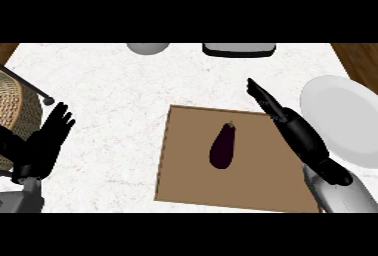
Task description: Pick the eggplant from the tray and place it in the plate
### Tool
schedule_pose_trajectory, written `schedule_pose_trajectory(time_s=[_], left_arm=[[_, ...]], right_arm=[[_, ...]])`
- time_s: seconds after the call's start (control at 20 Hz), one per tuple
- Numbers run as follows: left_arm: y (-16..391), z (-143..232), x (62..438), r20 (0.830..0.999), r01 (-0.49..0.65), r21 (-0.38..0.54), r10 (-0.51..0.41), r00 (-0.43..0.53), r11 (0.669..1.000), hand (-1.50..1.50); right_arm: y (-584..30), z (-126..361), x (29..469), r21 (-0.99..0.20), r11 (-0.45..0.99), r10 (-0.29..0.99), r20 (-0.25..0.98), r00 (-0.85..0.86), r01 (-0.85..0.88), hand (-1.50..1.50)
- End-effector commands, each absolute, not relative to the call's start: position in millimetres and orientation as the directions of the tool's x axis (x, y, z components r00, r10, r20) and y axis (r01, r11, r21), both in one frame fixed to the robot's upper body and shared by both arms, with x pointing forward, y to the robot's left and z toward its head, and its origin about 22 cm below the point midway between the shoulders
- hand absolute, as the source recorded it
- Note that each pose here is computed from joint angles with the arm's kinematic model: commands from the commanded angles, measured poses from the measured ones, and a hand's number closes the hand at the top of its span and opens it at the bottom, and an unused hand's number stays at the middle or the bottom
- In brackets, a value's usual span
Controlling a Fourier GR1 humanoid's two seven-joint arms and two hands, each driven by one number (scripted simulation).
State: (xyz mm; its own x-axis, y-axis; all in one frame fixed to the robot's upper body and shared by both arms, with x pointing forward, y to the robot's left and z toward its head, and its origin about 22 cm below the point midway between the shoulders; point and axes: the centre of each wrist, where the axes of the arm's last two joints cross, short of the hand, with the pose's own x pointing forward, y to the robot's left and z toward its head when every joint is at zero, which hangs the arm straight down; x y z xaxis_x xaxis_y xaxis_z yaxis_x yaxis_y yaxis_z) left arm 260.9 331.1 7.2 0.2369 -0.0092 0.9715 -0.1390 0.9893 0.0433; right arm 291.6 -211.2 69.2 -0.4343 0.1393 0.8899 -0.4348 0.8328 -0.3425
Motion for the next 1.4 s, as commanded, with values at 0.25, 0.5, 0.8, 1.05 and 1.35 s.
schedule_pose_trajectory(time_s=[0.25,0.5,0.8,1.05,1.35], left_arm=[[294.1,-7.2,255.1,0.954,-0.132,0.223,-0.188,0.232,0.966,0.00],[295.6,-17.6,248.8,0.941,-0.110,0.196,-0.155,0.300,0.975,0.00],[269.6,-15.4,246.5,0.949,-0.135,0.191,-0.148,0.278,0.972,0.00],[262.1,-4.7,250.7,0.949,-0.130,0.205,-0.164,0.270,0.970,0.00],[237.6,-5.8,248.6,0.945,-0.122,0.183,-0.140,0.296,0.975,0.00]], right_arm=[[-175.9,72.6,315.0,0.098,0.953,-0.093,0.995,0.032,-0.286,1.50],[-242.2,72.5,313.8,-0.837,0.548,0.825,0.544,-0.153,-0.018,1.50],[-194.3,4.9,260.6,-0.133,0.990,0.138,0.984,-0.109,0.050,-1.50],[-199.0,1.5,255.8,-0.437,0.871,0.416,0.899,-0.134,-0.227,-1.50],[-220.1,48.9,284.1,-0.731,0.643,0.725,0.677,-0.124,-0.228,-1.50]])
